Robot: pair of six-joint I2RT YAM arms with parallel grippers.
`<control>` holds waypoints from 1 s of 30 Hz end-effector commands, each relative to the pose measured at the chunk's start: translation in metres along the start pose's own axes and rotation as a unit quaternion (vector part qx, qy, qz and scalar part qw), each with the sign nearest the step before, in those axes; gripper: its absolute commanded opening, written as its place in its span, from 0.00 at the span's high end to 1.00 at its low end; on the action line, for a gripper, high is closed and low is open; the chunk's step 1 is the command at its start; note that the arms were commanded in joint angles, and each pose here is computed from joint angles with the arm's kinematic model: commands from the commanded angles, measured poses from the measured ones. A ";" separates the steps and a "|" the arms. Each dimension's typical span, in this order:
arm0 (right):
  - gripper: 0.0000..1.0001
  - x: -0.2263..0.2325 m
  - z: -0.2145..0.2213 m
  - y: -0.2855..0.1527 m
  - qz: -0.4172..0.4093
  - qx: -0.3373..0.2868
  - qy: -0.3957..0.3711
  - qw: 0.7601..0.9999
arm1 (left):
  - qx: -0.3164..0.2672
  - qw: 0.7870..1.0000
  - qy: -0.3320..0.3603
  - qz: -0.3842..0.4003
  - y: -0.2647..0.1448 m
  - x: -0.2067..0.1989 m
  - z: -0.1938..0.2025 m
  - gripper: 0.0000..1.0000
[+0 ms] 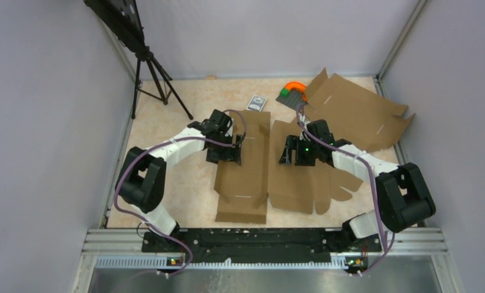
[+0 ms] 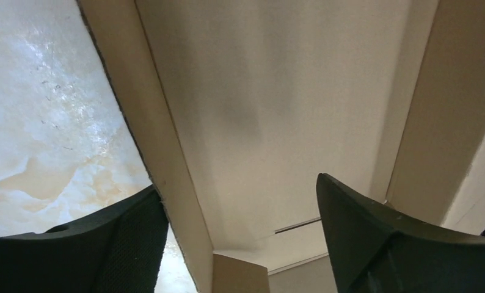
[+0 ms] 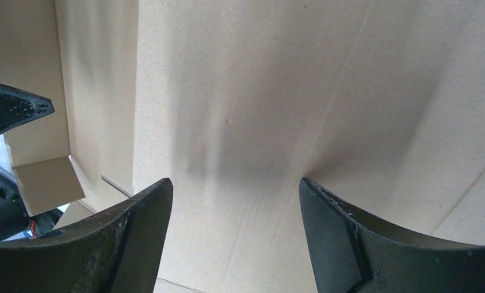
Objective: Fold the paper box
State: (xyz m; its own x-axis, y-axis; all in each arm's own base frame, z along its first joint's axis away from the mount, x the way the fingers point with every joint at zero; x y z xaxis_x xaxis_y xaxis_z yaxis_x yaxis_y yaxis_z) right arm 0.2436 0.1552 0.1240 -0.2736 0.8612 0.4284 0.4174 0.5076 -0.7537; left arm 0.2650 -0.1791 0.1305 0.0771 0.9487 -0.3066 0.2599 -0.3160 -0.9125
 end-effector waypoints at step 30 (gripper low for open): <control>0.36 0.028 0.019 -0.005 -0.085 -0.011 0.017 0.996 | -0.062 0.996 0.050 0.042 -0.023 -0.034 -0.019 0.01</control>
State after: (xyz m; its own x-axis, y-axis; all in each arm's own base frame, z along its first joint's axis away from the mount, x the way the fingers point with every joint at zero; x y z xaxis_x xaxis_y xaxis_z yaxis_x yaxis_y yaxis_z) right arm 0.2275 0.1703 0.1238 -0.2854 0.8012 0.5260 0.4021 0.5983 -0.6931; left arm 0.2623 -0.1919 0.1503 0.1077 0.9414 -0.3197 0.3177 -0.3373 -0.8862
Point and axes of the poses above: each gripper's point midway between its finger pads, its own y axis out along the fingers, its own x axis along the line the jaws close on, z = x × y, the point moved 8 cm from there along -y, back along the fingers, and after that the axes turned 6 degrees about -y, right-handed, at the moved point
